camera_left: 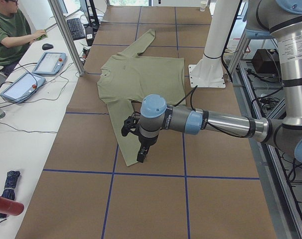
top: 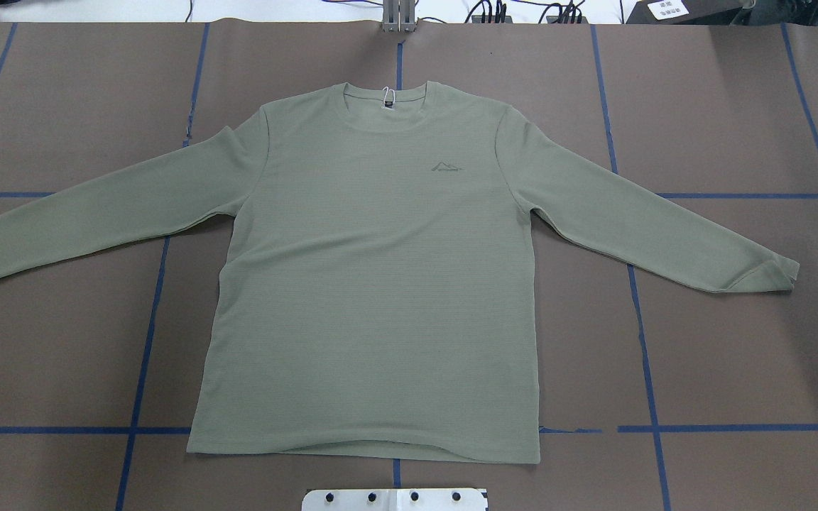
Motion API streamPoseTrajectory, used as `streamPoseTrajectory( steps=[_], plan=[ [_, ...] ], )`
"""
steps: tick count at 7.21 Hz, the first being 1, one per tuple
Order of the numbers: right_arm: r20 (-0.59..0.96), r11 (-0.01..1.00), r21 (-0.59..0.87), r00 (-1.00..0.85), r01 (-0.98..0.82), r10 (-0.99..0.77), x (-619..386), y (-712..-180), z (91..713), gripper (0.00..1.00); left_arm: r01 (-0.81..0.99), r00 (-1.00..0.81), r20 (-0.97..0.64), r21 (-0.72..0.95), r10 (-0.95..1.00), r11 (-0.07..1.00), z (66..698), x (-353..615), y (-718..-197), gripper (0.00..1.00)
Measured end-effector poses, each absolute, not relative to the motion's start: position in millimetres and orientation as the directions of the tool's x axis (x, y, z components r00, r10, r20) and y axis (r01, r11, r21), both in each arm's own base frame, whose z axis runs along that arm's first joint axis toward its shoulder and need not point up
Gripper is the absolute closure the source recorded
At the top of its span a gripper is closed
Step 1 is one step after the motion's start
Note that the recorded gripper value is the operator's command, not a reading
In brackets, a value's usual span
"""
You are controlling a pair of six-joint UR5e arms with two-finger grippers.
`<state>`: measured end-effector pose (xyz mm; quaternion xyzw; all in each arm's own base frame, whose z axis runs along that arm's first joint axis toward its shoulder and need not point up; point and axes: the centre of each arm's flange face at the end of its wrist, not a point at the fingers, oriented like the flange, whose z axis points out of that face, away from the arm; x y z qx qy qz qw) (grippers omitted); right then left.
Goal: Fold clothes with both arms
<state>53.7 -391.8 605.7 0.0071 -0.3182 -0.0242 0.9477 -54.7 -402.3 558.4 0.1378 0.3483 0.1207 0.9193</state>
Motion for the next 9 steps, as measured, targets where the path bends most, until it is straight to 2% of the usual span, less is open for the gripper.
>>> streamPoseTrajectory(
  steps=[3, 6, 7, 8, 9],
  plan=[
    [0.592, 0.978, 0.207, 0.791, 0.037, -0.155, 50, -459, 540, 0.00, -0.112, 0.730, -0.498, 0.588, 0.467, 0.801, 528, -57, -425, 0.00],
    [0.655, 0.967, 0.253, 0.734, 0.014, -0.182, 25, -457, 535, 0.01, -0.104, 0.727, -0.454, 0.669, 0.515, 0.736, 524, -58, -438, 0.00],
    [0.679, 0.976, 0.215, 0.725, -0.046, -0.115, 0, -452, 538, 0.08, -0.103, 0.727, -0.451, 0.674, 0.518, 0.731, 522, -58, -438, 0.00],
    [0.689, 0.978, 0.175, 0.724, -0.117, -0.037, -31, -448, 540, 0.27, -0.103, 0.726, -0.448, 0.678, 0.521, 0.728, 520, -58, -438, 0.00],
    [0.696, 0.971, 0.125, 0.715, -0.203, 0.059, -69, -443, 542, 0.31, -0.103, 0.726, -0.446, 0.681, 0.523, 0.725, 518, -59, -437, 0.00]
  ],
)
